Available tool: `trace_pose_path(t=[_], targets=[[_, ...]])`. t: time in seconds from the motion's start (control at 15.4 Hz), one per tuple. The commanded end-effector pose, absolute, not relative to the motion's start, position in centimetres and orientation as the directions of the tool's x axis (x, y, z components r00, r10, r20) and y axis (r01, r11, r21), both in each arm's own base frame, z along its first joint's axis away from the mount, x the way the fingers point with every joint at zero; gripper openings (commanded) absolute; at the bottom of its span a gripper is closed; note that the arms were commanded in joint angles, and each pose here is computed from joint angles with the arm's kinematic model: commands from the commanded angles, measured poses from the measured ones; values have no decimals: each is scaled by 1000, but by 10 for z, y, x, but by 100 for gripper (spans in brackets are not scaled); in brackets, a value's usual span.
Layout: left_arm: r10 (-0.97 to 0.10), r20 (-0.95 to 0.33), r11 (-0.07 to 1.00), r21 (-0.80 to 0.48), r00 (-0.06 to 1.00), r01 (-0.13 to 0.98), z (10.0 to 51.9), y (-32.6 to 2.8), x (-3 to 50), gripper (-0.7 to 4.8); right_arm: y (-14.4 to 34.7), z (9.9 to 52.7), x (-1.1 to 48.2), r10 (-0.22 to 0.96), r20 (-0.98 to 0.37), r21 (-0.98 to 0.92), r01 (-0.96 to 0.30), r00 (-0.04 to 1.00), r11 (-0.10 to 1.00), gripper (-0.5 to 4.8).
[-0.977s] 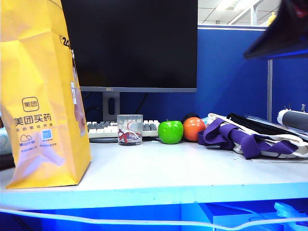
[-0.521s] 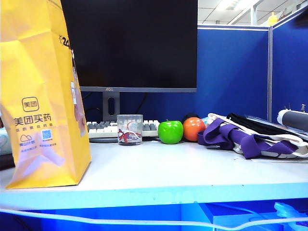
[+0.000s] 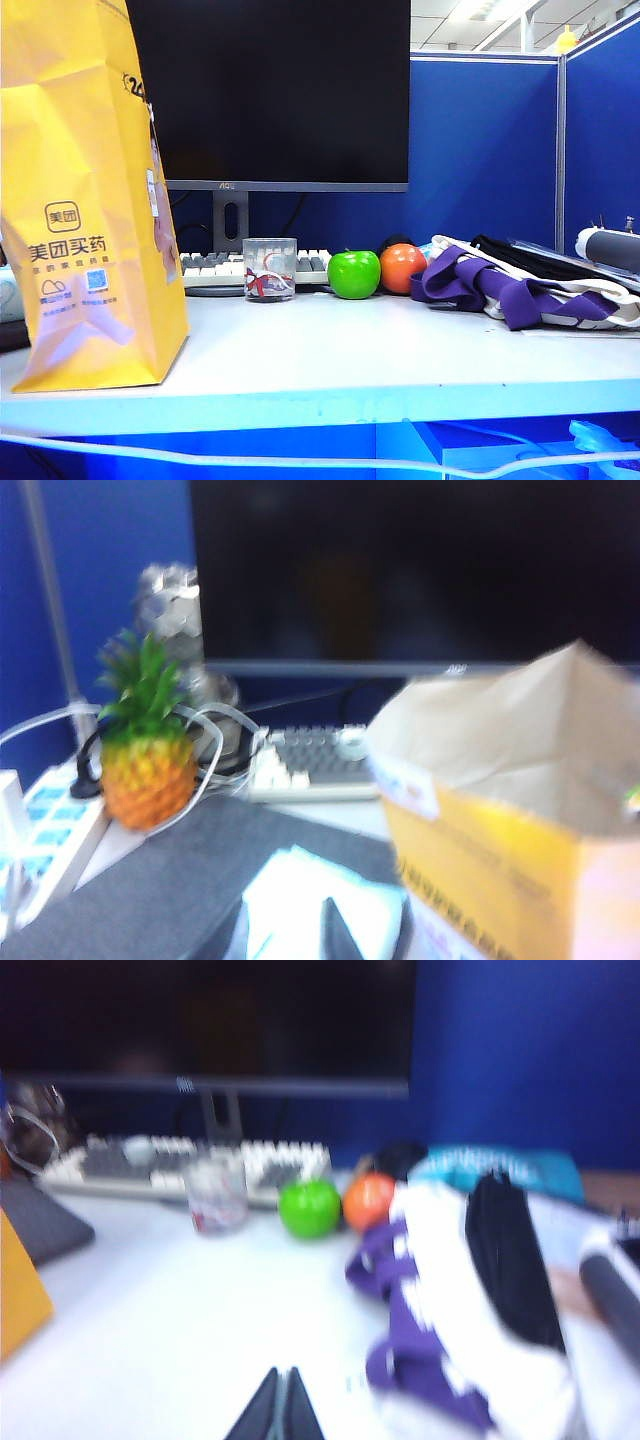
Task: Pick up the Rubik's Cube and throw it into the yellow paper bag.
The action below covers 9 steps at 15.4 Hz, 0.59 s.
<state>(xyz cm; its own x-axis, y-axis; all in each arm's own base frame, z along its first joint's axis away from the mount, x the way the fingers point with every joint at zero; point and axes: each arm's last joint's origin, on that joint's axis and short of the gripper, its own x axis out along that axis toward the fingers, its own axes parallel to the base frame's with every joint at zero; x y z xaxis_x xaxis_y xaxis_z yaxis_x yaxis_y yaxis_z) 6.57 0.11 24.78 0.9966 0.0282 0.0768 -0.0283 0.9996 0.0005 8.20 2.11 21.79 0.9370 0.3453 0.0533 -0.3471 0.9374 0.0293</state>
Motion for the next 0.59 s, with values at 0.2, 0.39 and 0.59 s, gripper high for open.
trace_pose_path(t=[0.2, 0.39, 0.59], targets=[[35, 137, 999, -3, 990, -34, 242, 2, 72, 107, 23, 183, 88, 351, -42, 47, -350, 935, 936, 1], [34, 198, 999, -5, 980, -34, 231, 2, 79, 107, 24, 163, 92, 351, -101, 57, -346, 931, 936, 1], [33, 180, 999, -5, 983, -32, 211, 2, 88, 107, 24, 149, 93, 350, -154, 65, -344, 924, 937, 1]])
